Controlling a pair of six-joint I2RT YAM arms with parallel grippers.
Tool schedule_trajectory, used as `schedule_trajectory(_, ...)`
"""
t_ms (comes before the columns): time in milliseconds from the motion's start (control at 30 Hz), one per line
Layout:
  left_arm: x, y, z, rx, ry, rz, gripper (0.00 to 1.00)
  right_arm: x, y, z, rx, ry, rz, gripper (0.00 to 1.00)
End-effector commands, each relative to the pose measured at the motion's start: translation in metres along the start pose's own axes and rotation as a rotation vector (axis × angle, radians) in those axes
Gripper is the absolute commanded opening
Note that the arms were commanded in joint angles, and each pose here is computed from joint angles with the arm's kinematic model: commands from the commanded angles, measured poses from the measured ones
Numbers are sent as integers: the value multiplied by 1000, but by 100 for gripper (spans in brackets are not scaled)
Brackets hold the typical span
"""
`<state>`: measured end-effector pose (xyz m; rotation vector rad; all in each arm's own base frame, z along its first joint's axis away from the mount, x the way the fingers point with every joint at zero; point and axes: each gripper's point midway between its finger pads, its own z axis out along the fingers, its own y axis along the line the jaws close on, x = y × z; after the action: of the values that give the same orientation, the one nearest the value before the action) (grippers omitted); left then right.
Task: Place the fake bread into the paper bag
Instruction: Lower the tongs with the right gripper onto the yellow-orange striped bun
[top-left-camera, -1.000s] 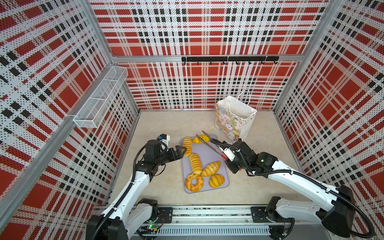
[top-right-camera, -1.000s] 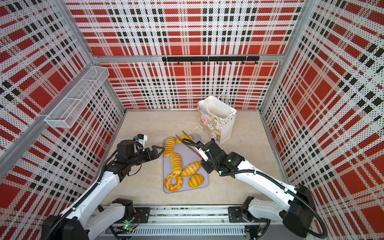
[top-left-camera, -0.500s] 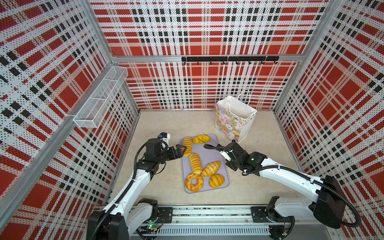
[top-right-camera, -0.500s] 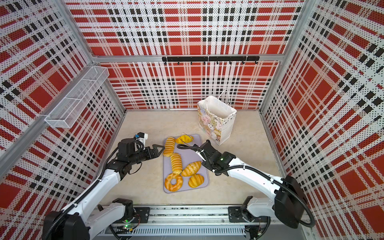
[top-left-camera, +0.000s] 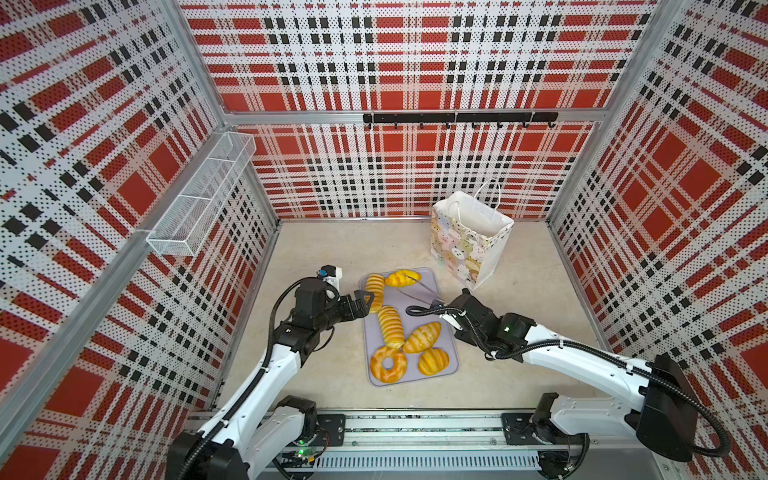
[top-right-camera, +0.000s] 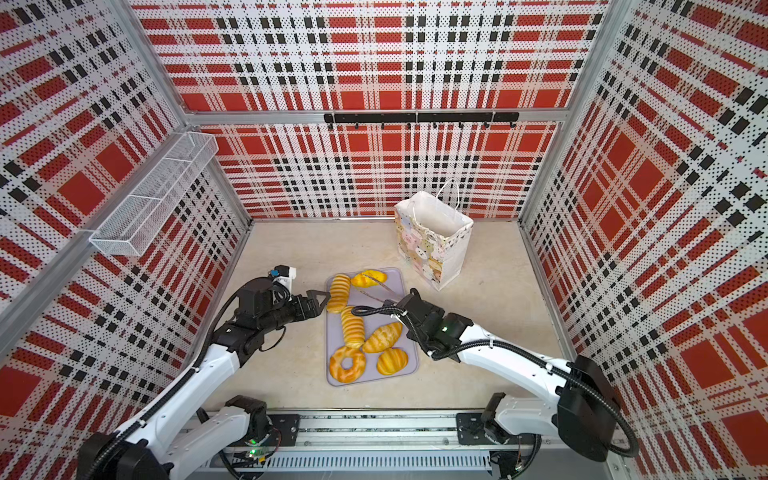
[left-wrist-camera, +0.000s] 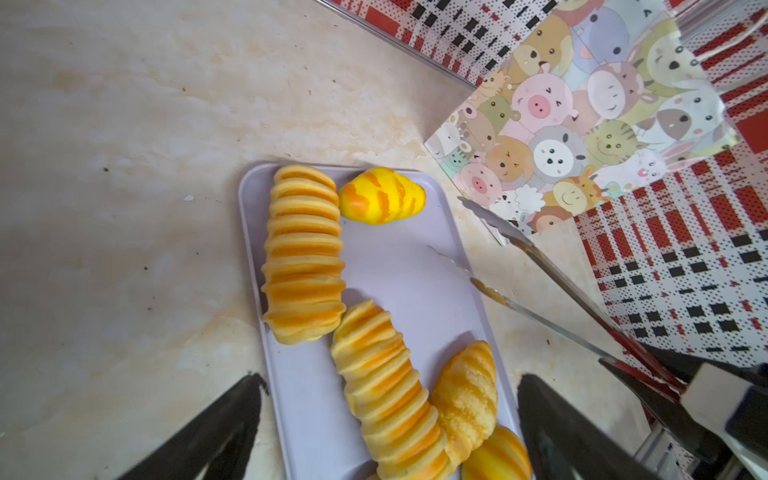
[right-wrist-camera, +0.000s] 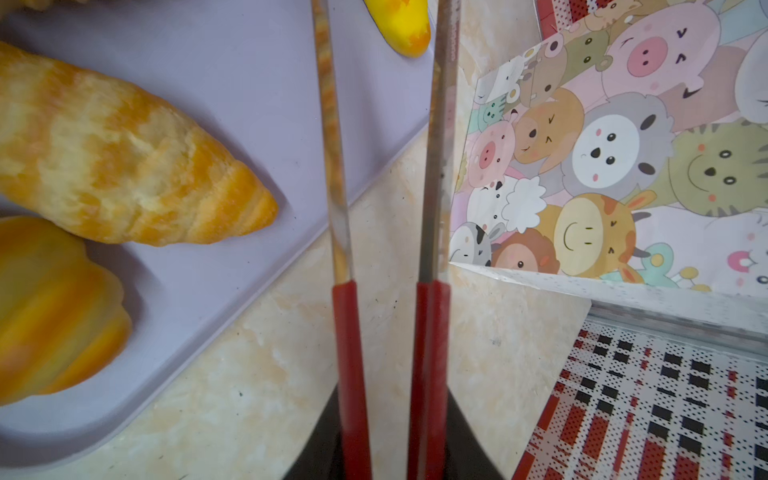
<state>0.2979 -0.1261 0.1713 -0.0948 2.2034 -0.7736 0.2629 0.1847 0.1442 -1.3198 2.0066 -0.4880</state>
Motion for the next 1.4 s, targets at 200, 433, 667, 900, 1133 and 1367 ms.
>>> schedule_trajectory(200,5,12,12,14,63,-30,99,-1,-38,-4,175,118,-98,29)
schedule_trajectory(433,5,14,14,27,72,-42,98,-10,-40,9,211,184,-213,29)
schedule_trajectory(667,2,12,13,85,69,-65,98,-18,-47,11,246,180,-282,32)
schedule_trajectory(900,4,11,13,105,79,-71,98,-25,-50,16,271,192,-317,29)
schedule_trajectory(1133,-3,7,6,105,36,-55,98,-27,-44,27,255,215,-366,29)
schedule_trajectory(1367,-1,6,8,118,51,-58,98,-33,-43,34,241,222,-355,29)
